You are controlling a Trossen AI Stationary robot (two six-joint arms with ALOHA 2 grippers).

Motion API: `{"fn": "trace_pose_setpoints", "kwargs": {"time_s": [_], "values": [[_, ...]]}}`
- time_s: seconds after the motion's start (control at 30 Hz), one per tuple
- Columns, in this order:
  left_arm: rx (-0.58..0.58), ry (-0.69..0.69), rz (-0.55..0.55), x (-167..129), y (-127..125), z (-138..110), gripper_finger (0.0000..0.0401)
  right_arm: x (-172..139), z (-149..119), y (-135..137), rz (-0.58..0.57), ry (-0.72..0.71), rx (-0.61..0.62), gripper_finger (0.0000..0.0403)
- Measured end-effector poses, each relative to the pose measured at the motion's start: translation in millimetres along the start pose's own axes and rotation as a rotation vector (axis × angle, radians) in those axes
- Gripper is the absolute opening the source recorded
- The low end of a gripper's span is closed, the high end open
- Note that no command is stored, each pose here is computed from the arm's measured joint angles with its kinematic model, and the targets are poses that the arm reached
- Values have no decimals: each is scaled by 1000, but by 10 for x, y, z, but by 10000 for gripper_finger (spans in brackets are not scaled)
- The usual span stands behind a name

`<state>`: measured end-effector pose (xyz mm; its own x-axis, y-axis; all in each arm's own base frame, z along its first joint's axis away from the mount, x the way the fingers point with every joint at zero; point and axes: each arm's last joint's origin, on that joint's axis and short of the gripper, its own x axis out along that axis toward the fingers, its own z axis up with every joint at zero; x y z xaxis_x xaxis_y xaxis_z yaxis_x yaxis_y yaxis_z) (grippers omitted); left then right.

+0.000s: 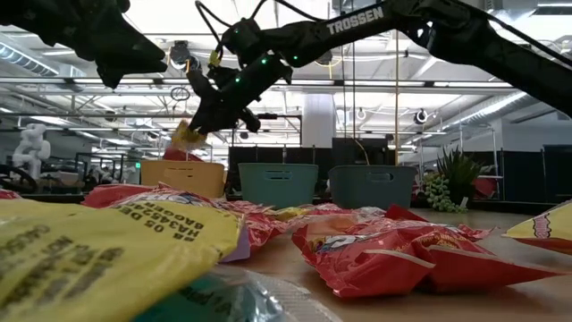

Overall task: Sort candy
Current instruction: Put the yellow candy into the yellow bin, then put the orange gummy candy into the green bin

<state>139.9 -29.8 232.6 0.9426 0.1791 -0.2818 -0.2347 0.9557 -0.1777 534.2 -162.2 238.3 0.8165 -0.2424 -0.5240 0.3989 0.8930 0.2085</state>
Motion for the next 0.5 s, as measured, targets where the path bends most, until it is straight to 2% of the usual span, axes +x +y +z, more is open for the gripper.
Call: {"fn": "trace_pose_setpoints", "kwargs": {"time_s": [0.27,0.5], "values": [[0,0,0,0,0,0,141,-8,11,1,1,-6,-6,184],[-1,0,0,0,0,0,141,-10,-3,1,-2,10,-13,207]]}}
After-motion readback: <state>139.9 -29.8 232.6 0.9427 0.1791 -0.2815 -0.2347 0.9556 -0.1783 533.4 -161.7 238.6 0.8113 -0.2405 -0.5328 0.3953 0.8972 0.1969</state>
